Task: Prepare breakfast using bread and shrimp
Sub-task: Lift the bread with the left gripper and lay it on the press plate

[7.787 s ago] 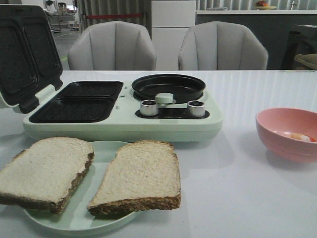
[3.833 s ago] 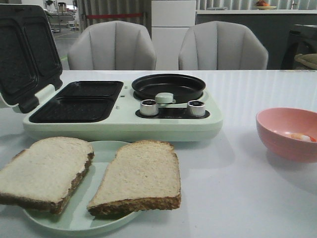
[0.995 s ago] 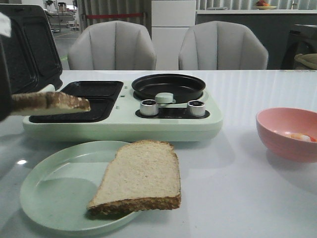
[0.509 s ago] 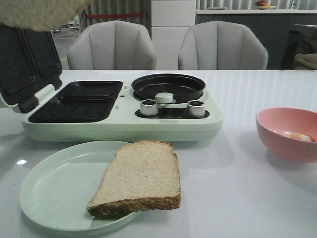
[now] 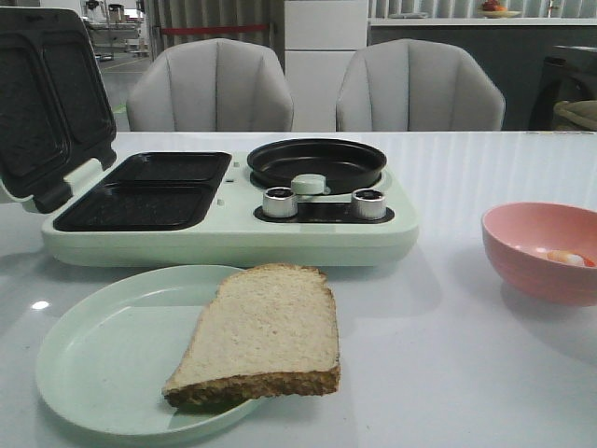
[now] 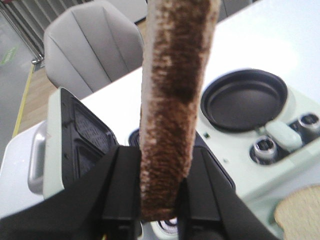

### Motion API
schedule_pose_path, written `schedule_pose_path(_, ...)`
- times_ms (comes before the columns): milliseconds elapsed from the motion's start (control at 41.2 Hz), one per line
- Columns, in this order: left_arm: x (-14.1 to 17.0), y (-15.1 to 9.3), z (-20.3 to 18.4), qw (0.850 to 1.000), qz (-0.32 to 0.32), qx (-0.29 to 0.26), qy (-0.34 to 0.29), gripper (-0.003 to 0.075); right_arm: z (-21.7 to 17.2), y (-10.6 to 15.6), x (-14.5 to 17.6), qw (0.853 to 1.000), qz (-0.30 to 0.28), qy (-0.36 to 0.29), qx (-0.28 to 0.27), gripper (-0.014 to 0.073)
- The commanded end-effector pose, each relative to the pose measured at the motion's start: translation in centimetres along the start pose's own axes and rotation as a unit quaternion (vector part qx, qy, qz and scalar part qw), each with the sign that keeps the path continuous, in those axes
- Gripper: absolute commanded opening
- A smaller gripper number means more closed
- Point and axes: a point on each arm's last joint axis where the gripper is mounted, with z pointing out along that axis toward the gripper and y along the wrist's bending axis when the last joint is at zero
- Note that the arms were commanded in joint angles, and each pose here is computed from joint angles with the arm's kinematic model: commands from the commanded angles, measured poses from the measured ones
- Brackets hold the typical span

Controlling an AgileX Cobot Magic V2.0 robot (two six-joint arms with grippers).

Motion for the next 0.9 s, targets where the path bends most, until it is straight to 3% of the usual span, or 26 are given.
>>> schedule_pose_path(0,-1.9,1.1,0.1,0.998,-0.001,0.001,-0.065,0.0215,-0.6,-0.1,-1.6,0.999,-0.006,-0.048,0.005,0.0505)
schedule_pose_path(97,-2.0,1.6,1.5,0.998,0.025,-0.017,-0.06,0.0215,-0.6,-0.1,-1.6,0.999,-0.006,-0.048,0.005,0.0505)
schedule_pose_path(315,-2.3,1.8,7.1,0.987,0.137,-0.081,0.028,0.0215,-0.6,-0.1,-1.6,0.999,-0.006,-0.048,0.005,0.0505)
schedule_pose_path(509,-1.0,0.5,13.2,0.946,0.297,-0.118,0.063,0.0215,-0.6,-0.1,-1.6,0.999,-0.006,-0.048,0.005,0.0505)
schedule_pose_path(679,1.2,-1.1,17.4,0.908,0.393,-0.117,0.087,0.0215,-0.6,-0.1,-1.6,0.999,-0.006,-0.048,0.005,0.0505)
schedule_pose_path(873,4.3,-0.9,21.1,0.896,0.415,-0.094,0.127,0.0214,-0.6,-0.1,-1.6,0.999,-0.006,-0.048,0.005,0.0505)
